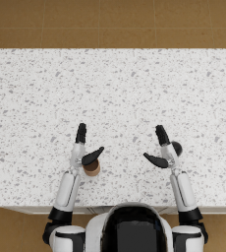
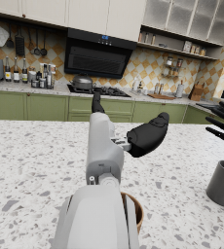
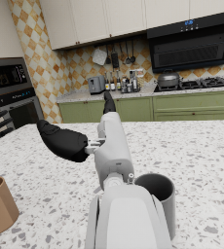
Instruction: Pick up two cups and pour the berry on the right into the cup on the left
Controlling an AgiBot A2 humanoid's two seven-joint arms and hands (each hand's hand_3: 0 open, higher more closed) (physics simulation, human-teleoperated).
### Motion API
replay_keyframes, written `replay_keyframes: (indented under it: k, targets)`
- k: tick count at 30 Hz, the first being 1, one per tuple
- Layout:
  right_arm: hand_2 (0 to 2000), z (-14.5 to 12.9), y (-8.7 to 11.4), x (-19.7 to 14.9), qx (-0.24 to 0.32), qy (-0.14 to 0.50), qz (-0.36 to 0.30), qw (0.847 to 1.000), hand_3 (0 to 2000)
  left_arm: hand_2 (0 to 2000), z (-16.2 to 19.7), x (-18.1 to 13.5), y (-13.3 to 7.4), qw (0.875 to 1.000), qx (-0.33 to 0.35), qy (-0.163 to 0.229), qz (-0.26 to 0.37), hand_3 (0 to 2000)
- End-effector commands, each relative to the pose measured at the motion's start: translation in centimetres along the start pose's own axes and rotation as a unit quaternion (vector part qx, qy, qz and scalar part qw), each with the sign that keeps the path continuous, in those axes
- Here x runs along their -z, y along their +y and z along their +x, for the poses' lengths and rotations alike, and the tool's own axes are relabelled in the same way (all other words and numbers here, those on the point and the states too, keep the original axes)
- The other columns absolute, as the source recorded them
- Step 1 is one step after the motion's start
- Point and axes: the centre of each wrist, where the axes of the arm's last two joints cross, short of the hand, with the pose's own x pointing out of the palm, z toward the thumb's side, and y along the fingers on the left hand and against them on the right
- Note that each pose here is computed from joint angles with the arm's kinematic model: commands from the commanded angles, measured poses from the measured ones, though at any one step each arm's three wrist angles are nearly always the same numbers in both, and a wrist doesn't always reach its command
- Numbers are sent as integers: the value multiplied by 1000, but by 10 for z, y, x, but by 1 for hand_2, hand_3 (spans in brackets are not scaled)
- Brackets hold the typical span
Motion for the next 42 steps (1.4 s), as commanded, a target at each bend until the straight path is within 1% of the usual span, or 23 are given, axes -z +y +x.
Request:
replay_keyframes:
  k: [1,16,17,19,20,23,24,28,31,33,36,42]
  targets:
    - [0,0,0,0,0,0,0,1000,0,0,0,0,0,1000,0,0,0,0]
    - [0,0,0,0,0,0,0,1000,0,0,0,0,0,1000,0,0,0,0]
    - [0,4,-1,7,-9,-4,13,1000,0,0,4,7,0,1000,8,-1,-14,0]
    - [0,4,1,-2,18,-4,-29,999,0,0,1,-1,-7,999,26,3,25,0]
    - [0,1,3,-1,32,-4,-36,999,0,0,-2,-4,-11,999,29,6,36,0]
    - [0,-7,12,-2,64,-1,-46,997,0,0,-9,-4,-24,999,28,12,41,0]
    - [0,-11,15,-1,76,0,-45,996,0,0,-10,-1,-27,999,27,28,38,0]
    - [0,-23,33,1,113,68,-36,991,0,0,-12,7,-40,995,26,93,24,0]
    - [0,-27,43,4,130,115,-22,985,0,0,-13,13,-51,990,27,141,9,0]
    - [0,-30,49,12,137,131,-3,982,0,0,-17,19,-58,986,22,162,-9,0]
    - [0,-33,61,12,152,145,5,978,0,0,-17,33,-73,983,33,175,-47,0]
    - [0,-46,87,22,197,150,39,968,0,0,-21,48,-98,977,38,185,-100,0]
